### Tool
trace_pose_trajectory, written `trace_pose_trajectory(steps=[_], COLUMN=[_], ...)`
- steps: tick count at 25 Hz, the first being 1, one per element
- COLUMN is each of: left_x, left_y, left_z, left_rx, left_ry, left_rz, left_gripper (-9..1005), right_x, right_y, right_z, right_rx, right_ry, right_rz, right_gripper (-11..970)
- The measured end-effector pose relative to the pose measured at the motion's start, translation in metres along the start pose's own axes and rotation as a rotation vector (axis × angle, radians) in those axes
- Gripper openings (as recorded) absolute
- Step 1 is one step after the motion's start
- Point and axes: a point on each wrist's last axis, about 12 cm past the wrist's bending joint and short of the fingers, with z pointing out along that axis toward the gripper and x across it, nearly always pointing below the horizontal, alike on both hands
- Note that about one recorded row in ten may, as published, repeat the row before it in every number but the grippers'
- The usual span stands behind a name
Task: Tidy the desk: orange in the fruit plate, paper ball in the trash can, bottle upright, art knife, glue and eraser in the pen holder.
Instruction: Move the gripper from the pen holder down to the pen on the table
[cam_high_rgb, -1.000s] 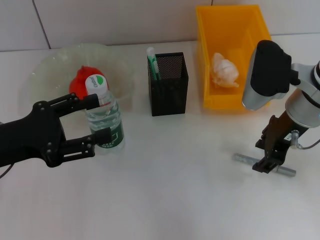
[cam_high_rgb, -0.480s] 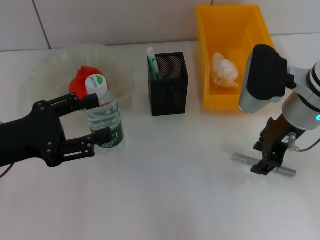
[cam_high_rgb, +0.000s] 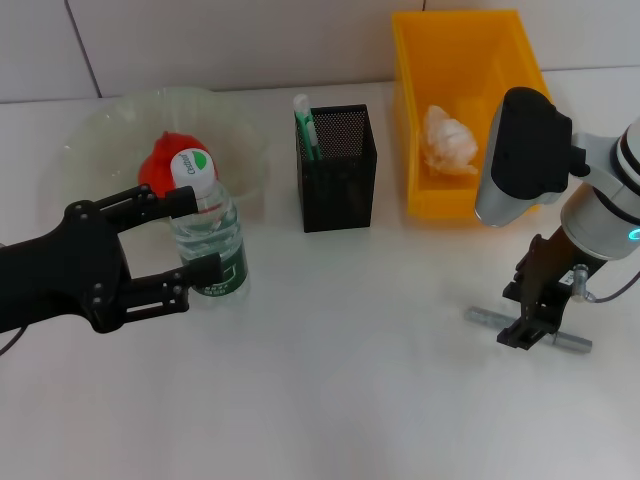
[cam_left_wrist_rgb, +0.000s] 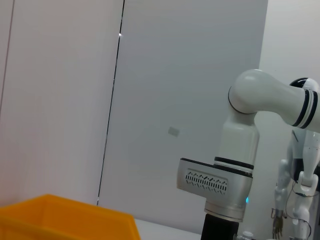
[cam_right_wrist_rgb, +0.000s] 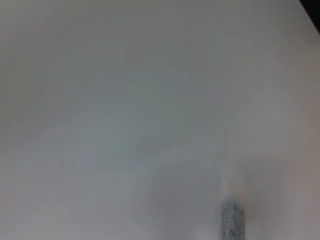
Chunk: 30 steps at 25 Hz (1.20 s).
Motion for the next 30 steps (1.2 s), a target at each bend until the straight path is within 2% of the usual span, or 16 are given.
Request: trace_pose_trajectory(steps=[30], left_x=[0.0], left_y=[0.0002], left_z=[0.0005], left_rx=[0.001], left_ry=[0.001], left_rz=[0.003], left_gripper=[806], right_x=[0.002], right_y=[0.001], right_z=[0.0038], right_rx=[-0.015], right_ry=[0.008], right_rz=[0.008], right_gripper=[480])
